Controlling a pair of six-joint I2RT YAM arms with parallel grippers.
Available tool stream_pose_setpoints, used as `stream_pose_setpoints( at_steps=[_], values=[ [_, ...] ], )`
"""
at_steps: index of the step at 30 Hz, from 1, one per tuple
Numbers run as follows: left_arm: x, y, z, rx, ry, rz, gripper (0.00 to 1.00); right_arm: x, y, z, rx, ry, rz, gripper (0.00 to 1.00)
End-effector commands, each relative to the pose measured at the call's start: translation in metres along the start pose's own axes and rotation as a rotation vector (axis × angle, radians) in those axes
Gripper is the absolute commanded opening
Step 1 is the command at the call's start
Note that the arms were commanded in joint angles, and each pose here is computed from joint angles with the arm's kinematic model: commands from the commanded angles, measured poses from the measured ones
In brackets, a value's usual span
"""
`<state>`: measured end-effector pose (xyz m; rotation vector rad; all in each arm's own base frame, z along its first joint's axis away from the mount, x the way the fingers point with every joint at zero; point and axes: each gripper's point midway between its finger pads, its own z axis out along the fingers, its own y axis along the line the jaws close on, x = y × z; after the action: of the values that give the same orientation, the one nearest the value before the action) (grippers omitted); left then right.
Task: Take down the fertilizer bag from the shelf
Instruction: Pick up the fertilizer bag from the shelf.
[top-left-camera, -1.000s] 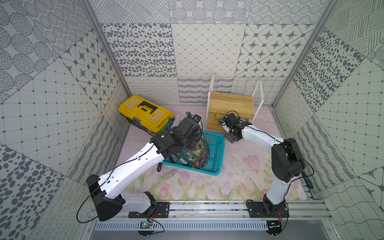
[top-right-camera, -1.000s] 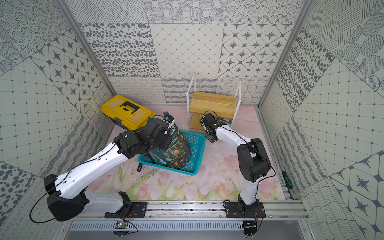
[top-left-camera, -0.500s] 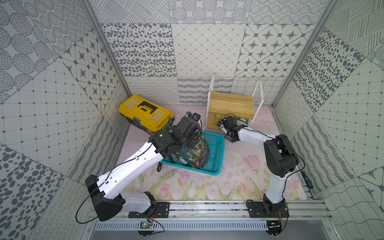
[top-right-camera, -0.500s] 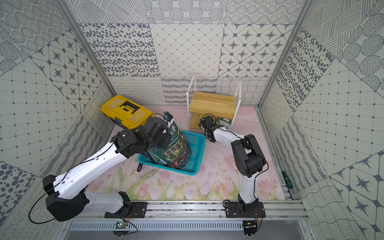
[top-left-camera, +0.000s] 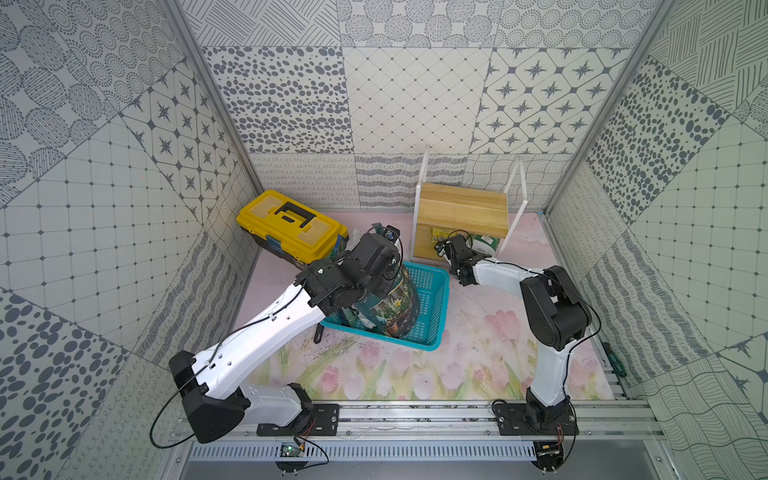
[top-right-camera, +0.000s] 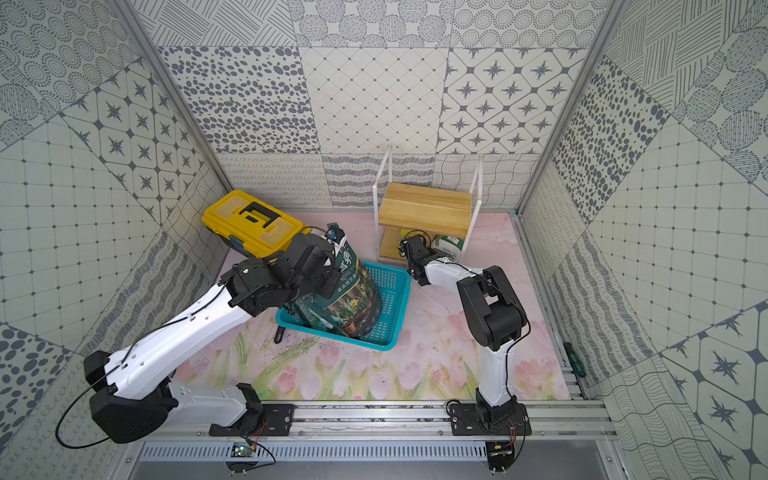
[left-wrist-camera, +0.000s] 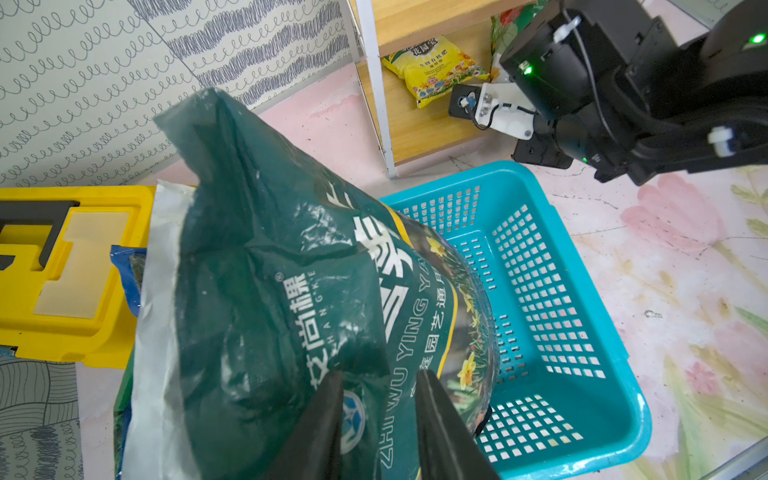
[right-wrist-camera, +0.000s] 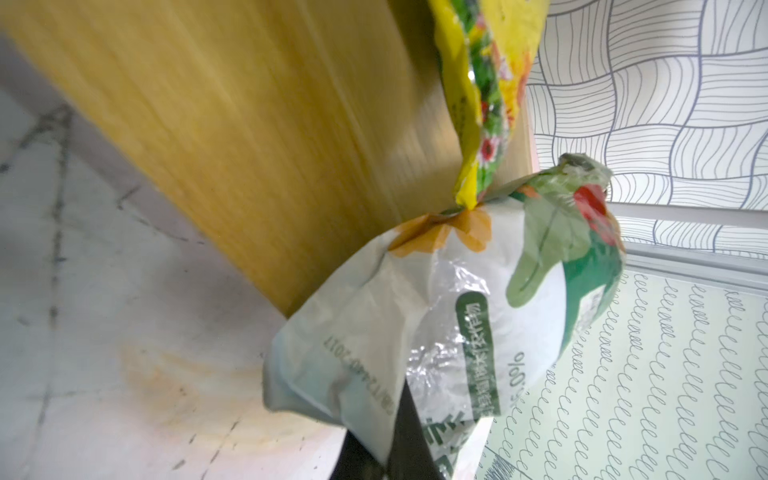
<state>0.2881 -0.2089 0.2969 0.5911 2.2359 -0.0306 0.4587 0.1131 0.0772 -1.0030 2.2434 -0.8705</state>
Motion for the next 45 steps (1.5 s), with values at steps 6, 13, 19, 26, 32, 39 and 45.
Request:
stream_pose_setpoints(
  at_steps=[6,13,19,26,32,39,45],
  values=[
    [0.006,0.003,-0.001,-0.009,0.016,-0.010,0.35,-0.018,-0.028,-0.054,-0.062,-0.133,0.206,0.00],
    [0.005,0.003,0.000,-0.006,0.002,-0.017,0.35,-0.032,-0.054,-0.108,-0.129,-0.255,0.339,0.00],
    [0.005,0.002,0.000,-0.001,-0.010,-0.021,0.35,-0.028,-0.072,-0.146,-0.188,-0.299,0.432,0.00],
    [-0.003,-0.005,0.002,0.028,-0.049,0.002,0.36,-0.019,-0.100,-0.187,-0.212,-0.318,0.542,0.00],
    [-0.006,-0.006,0.006,0.028,-0.070,0.019,0.36,-0.015,-0.127,-0.226,-0.238,-0.341,0.616,0.00],
    [-0.001,-0.006,0.009,0.029,-0.070,0.021,0.37,-0.025,-0.143,-0.287,-0.314,-0.418,0.635,0.00],
    [0.001,-0.006,0.007,0.035,-0.085,0.018,0.37,-0.044,-0.132,-0.328,-0.387,-0.482,0.621,0.00]
  ],
)
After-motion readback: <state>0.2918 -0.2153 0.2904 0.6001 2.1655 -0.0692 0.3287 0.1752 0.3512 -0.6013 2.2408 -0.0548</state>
